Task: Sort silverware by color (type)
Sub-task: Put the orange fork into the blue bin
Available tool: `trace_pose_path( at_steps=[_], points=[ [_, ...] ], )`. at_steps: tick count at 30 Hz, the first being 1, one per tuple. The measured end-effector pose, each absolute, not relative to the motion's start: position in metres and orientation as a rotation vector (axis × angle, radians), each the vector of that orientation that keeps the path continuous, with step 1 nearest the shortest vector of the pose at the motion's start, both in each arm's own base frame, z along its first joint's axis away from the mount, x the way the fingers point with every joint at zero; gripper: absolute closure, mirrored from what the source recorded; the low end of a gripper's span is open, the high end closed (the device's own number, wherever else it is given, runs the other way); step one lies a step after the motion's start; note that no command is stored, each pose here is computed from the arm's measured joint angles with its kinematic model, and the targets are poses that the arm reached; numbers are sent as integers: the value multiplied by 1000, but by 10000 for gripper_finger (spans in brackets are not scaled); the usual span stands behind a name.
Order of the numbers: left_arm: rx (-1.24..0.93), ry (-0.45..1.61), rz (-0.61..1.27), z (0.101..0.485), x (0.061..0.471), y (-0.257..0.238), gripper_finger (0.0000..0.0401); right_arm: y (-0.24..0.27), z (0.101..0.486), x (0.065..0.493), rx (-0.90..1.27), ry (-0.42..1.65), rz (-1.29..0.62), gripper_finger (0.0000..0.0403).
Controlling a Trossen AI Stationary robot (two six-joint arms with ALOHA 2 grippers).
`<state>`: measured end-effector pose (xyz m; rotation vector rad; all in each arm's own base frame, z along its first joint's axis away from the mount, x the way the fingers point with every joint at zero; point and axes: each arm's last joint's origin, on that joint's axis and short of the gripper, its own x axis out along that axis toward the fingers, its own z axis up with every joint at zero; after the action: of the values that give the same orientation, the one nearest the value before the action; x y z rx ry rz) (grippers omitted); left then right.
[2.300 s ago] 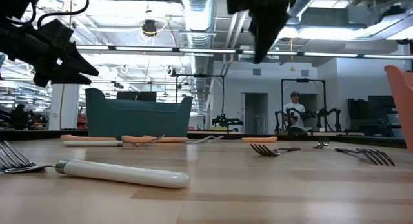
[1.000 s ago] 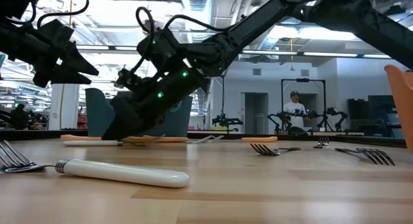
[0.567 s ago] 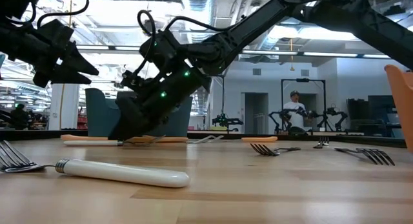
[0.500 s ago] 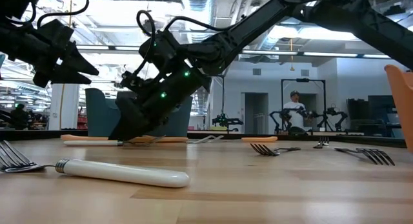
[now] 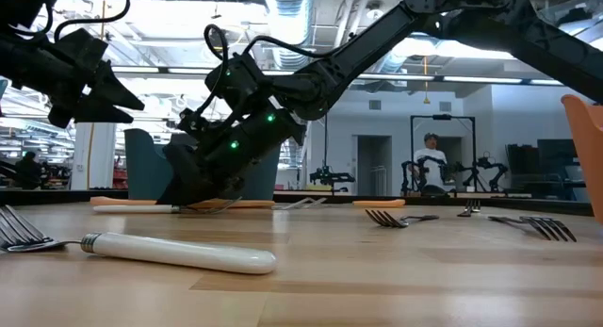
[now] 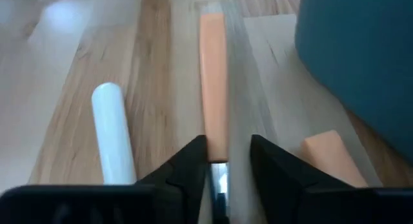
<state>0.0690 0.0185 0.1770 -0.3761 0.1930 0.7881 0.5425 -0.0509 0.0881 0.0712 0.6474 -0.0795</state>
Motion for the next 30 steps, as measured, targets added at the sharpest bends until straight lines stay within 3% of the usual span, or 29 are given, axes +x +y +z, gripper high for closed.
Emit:
trace_pose_path(
  at_steps=[8, 30],
  points=[
    [-384, 190, 789, 177, 69, 18, 166, -51, 86, 542, 73, 654, -85, 336],
    [-418, 151, 777, 180, 70, 18, 166, -44, 104, 549, 65, 644, -58, 338]
  ],
)
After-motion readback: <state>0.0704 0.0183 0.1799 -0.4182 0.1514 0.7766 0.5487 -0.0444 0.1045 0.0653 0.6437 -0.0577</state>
